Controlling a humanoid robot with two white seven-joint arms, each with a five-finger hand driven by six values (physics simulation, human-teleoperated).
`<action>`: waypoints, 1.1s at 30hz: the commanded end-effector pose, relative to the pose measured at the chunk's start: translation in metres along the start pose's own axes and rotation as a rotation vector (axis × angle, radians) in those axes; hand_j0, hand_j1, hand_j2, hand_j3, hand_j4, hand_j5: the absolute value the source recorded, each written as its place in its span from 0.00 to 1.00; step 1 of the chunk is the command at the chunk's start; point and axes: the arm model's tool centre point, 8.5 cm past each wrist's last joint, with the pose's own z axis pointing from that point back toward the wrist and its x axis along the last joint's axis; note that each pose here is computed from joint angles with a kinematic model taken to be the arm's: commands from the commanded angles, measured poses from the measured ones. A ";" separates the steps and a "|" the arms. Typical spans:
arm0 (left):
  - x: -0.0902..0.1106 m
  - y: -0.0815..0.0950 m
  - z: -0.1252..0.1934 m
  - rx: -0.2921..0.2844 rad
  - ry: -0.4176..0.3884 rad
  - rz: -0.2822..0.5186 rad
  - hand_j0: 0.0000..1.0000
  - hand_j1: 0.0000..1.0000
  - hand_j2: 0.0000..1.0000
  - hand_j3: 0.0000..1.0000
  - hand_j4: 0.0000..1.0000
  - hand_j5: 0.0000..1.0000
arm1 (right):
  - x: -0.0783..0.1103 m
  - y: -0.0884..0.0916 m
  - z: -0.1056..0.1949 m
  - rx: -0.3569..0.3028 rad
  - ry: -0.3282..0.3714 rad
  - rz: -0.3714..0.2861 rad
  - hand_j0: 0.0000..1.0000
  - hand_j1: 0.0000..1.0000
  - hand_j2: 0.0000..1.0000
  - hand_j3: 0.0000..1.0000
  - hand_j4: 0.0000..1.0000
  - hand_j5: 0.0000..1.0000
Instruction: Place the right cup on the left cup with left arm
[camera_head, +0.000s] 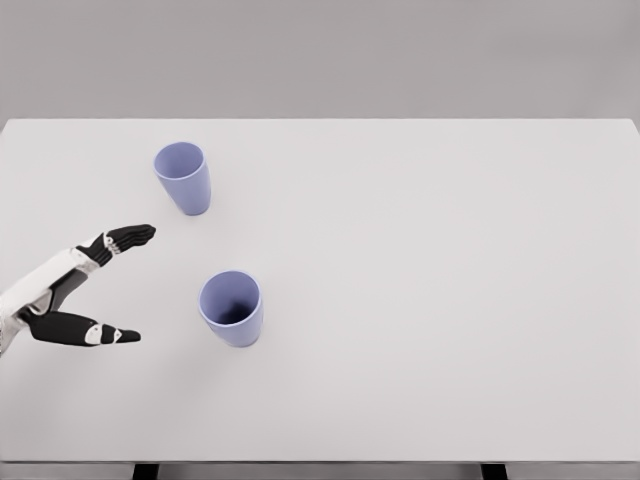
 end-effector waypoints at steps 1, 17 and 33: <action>-0.002 -0.007 -0.005 0.015 -0.020 0.019 1.00 1.00 1.00 1.00 1.00 1.00 | 0.000 0.000 0.000 0.000 0.000 0.000 1.00 1.00 1.00 1.00 1.00 1.00; -0.021 -0.044 -0.032 0.019 -0.002 0.135 1.00 1.00 1.00 1.00 1.00 1.00 | 0.000 0.000 0.000 0.000 0.001 0.000 1.00 1.00 1.00 1.00 1.00 1.00; -0.032 -0.067 -0.048 0.013 0.037 0.211 1.00 1.00 1.00 1.00 1.00 1.00 | 0.000 0.000 0.000 0.000 0.000 0.000 1.00 1.00 1.00 1.00 1.00 1.00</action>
